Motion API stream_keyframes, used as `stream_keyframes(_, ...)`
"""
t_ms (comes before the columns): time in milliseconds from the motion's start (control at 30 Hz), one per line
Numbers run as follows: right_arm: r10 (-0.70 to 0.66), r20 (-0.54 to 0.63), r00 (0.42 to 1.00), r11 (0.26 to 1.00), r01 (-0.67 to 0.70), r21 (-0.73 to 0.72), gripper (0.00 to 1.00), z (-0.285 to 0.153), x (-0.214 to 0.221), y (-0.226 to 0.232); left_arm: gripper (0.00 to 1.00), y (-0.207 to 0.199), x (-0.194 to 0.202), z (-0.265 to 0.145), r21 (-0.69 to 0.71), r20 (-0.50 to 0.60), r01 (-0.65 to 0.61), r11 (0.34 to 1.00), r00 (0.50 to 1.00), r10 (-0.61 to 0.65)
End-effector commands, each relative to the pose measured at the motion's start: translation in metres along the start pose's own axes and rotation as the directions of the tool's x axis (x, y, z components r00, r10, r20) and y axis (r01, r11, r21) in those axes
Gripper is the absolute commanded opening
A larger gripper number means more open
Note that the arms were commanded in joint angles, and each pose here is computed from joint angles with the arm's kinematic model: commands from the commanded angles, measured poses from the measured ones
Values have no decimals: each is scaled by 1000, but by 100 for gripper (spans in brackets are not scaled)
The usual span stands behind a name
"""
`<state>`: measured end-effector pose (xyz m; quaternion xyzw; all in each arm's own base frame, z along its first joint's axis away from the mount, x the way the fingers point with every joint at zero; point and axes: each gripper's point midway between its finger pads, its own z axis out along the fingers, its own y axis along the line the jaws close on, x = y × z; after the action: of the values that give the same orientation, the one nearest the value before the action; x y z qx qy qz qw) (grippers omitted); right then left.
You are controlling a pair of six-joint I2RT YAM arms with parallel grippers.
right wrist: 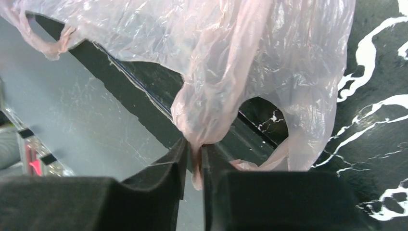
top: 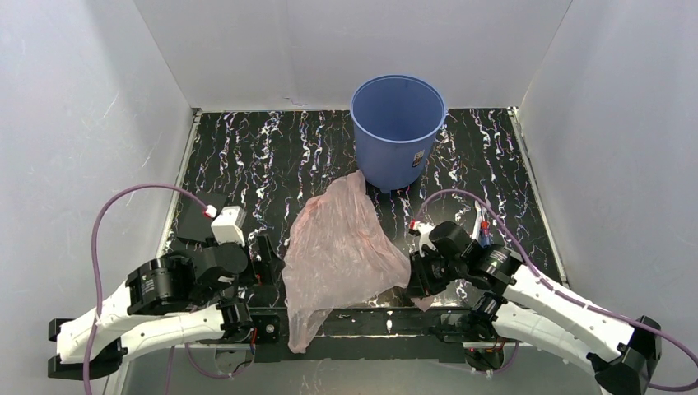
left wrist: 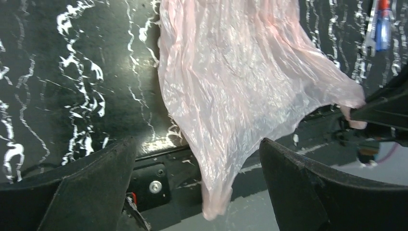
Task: Put the trash bags into the trash bin
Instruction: Unfold the trash bag at the center of the board.
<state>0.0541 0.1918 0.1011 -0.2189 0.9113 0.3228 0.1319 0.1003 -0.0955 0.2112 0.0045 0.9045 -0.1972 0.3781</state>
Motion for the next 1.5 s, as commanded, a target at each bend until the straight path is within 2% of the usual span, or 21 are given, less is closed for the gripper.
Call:
stream_keyframes(0, -49, 61, 997, 998, 51, -40, 39, -16, -24, 21, 98, 14, -20, 7, -143, 69, -120, 982, 989, 131)
stream_keyframes(133, -70, 259, 963, 997, 75, -9, 66, -41, -69, 34, 98, 2, -42, 14, -217, 90, -193, 957, 972, 217)
stream_keyframes(267, -72, 384, 921, 995, 39, 93, 74, -61, -100, 26, 98, -11, -49, 29, -221, 33, -226, 949, 970, 239)
stream_keyframes(333, -73, 437, 897, 990, 14, 138, 77, -64, -113, 20, 98, -11, -48, 41, -200, -23, -194, 961, 981, 193)
stream_keyframes(467, -72, 511, 856, 979, -36, 198, 77, -68, -147, 18, 98, -17, -59, 75, -114, -53, -144, 983, 989, 139)
stream_keyframes(667, -98, 535, 839, 979, -14, 202, 62, -40, -195, 32, 96, -21, -77, 136, -49, -162, -42, 998, 986, 34)
stream_keyframes(767, -122, 539, 834, 974, -5, 227, 58, -30, -208, 32, 94, -12, -80, 165, -19, -206, 18, 1000, 978, -21)
stream_keyframes(1067, -161, 527, 835, 976, 56, 210, 54, -15, -217, 43, 83, -3, -75, 233, 108, -308, 12, 994, 951, 22)
stream_keyframes(1267, -172, 497, 851, 979, 89, 186, 53, -2, -218, 50, 66, 13, -71, 257, 67, -341, -2, 998, 940, 25)
stream_keyframes(1433, -175, 457, 872, 978, 99, 185, 54, 13, -212, 46, 65, 20, -68, 269, 54, -330, 10, 999, 944, 8)
stream_keyframes(1467, -174, 458, 872, 978, 99, 182, 54, 14, -212, 46, 62, 20, -68, 271, 59, -326, 16, 998, 945, 5)
